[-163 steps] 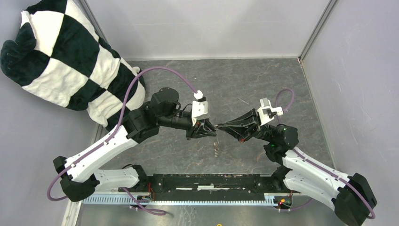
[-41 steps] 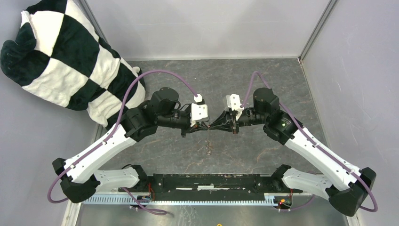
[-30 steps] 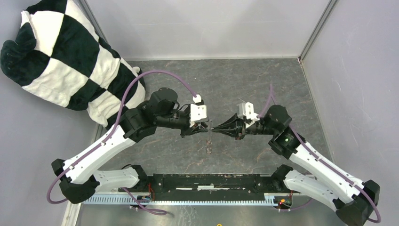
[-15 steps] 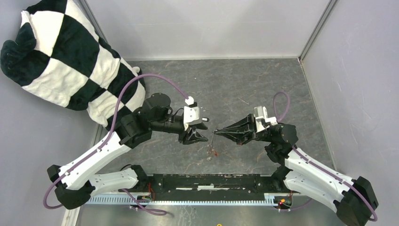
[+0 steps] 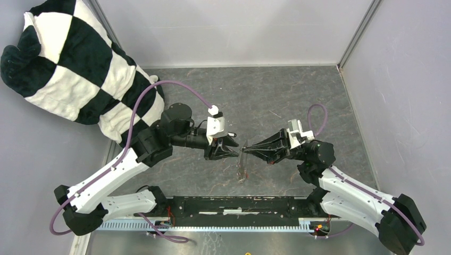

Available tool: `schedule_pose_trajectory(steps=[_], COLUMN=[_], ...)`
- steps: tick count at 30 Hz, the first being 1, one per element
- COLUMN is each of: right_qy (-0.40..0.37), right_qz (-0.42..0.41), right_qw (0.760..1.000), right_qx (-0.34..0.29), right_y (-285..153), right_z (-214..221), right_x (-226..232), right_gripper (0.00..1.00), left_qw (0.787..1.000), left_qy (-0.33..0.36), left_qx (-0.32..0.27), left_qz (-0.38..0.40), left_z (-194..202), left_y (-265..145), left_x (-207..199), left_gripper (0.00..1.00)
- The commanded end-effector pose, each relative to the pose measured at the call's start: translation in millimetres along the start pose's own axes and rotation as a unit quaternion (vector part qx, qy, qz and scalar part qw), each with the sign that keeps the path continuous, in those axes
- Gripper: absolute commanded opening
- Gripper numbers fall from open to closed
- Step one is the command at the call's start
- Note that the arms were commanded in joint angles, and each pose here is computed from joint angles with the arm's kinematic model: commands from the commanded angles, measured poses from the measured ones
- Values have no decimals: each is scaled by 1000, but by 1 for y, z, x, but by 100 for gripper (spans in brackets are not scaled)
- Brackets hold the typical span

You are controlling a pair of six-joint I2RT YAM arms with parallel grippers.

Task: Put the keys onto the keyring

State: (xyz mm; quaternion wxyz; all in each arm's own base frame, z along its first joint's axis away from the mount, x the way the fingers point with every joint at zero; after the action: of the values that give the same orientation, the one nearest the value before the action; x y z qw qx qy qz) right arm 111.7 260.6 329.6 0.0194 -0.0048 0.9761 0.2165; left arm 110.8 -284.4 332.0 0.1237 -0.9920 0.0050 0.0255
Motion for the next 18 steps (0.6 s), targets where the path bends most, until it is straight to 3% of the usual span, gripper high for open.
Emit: schedule_pose_trajectory(steps=[1, 9, 18], right_qy=[-17, -13, -13], right_qz=[-8, -13, -16], right_qw=[999, 1000, 1000], right_qx=[-30, -21, -9], right_y=[5, 8, 7], right_z=[-15, -12, -7], right_x=[3, 3, 5], right_gripper=[1, 1, 1], left_qw=[999, 998, 1000], left_qy=[-3, -7, 12], left_qx=[-29, -34, -18], left_qz=[17, 42, 18], left_z=[-15, -16, -11], left_y=[1, 5, 2], left_x=[-4, -10, -2], left_gripper=[42, 39, 16])
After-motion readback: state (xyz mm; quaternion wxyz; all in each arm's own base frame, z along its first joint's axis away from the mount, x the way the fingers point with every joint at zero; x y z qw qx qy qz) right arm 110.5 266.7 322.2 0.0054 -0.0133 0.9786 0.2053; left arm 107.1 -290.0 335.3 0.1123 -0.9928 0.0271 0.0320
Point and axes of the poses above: each gripper's point midway between its finger pads, its own y axis out along the fingers, its own x axis along the line the jaws close on, z = x × y, the point moved 2 cm from there along -y, back along the fingers, and after that the axes turned 3 degrees about -y, right-handed, at the moved point
